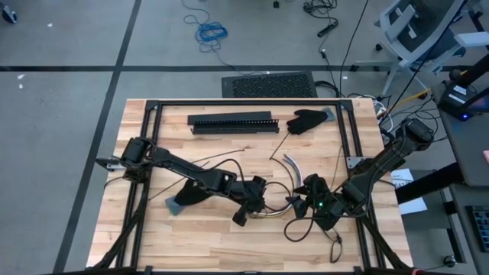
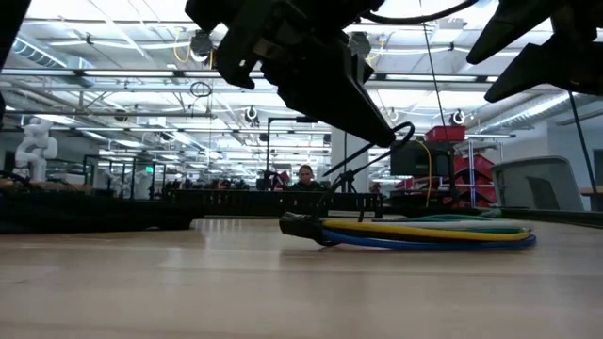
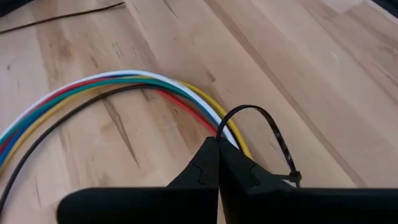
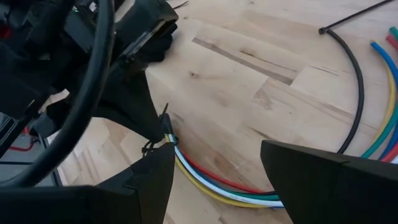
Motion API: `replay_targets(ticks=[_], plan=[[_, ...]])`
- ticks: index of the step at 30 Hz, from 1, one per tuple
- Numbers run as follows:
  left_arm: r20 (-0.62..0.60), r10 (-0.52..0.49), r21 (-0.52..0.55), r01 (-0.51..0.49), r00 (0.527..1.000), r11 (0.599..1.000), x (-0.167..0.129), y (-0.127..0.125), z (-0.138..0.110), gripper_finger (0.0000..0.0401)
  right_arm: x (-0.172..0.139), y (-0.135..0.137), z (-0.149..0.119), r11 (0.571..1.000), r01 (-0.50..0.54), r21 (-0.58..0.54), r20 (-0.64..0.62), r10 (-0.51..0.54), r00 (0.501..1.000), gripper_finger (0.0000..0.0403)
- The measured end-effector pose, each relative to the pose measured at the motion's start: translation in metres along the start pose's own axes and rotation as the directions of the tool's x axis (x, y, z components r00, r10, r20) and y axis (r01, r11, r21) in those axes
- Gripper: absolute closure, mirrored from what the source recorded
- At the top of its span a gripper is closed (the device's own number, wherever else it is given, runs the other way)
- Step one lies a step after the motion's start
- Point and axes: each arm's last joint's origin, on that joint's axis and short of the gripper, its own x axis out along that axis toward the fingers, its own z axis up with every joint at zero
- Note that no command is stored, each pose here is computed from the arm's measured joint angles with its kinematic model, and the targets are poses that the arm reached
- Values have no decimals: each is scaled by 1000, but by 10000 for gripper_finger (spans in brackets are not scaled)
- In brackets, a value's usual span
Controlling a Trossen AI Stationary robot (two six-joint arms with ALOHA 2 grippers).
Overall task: Ziptie cables
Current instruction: Wrap the cable wires using a zip tie
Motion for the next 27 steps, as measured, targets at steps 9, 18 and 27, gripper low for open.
replay_targets(ticks=[9,18,27], plan=[[8,-4,0,4,1000,1000,0,0,1,399,0,0,0,1000,0,-15,1,0,1000,167],[32,-28,2,28,999,1000,0,0,2,337,0,0,0,1000,0,-16,1,0,1000,167],[37,-40,2,39,999,999,0,-1,3,266,0,0,0,1000,3,-21,0,-3,1000,167]])
